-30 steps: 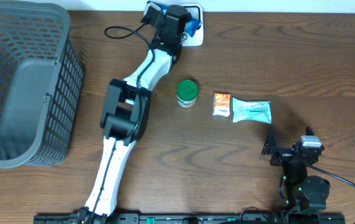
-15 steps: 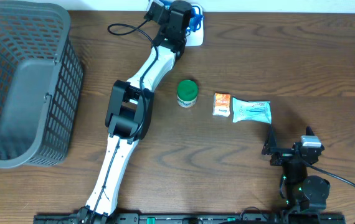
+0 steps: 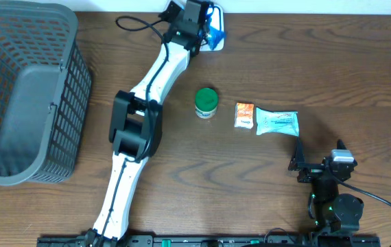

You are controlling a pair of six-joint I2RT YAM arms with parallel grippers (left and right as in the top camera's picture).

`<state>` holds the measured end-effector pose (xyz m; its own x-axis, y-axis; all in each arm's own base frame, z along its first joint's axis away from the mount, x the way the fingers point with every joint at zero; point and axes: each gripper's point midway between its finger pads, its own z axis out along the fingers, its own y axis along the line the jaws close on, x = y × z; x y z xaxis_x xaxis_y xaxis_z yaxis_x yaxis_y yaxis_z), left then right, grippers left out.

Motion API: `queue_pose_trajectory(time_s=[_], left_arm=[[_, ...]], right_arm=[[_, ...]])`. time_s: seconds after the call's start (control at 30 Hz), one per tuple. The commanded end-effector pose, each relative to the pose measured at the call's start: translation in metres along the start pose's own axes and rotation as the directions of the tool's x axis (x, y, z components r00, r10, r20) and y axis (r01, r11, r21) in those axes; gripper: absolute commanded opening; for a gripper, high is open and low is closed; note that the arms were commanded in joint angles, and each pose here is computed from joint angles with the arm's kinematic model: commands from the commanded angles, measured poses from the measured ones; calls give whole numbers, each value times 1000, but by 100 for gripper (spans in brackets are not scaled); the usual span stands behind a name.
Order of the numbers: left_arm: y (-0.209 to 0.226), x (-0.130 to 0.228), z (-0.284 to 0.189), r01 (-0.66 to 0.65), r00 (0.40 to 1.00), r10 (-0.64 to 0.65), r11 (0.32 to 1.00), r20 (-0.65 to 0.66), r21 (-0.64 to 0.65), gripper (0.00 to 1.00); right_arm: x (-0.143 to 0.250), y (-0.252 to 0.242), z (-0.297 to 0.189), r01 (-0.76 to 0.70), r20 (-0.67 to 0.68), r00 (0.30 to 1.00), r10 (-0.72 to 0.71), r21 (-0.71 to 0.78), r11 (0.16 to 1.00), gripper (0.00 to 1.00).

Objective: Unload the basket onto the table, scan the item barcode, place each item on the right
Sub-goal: 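Hold the blue Oreo packet in front of the white scanner with left gripper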

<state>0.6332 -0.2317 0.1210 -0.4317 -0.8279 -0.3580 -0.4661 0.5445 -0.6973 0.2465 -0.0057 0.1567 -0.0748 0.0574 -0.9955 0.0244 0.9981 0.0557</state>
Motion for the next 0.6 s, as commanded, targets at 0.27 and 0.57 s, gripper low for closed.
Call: queue_pose_trajectory(time_s=[0.27, 0.57], left_arm=[[-41, 91, -94, -242, 953, 239, 970, -187, 8, 7], [-43, 180, -126, -471, 844, 470, 880, -259, 61, 7]], right_arm=[[1, 1, 0, 12, -3, 1000, -12, -4, 1000, 99], [1, 1, 0, 12, -3, 1000, -12, -4, 1000, 99]])
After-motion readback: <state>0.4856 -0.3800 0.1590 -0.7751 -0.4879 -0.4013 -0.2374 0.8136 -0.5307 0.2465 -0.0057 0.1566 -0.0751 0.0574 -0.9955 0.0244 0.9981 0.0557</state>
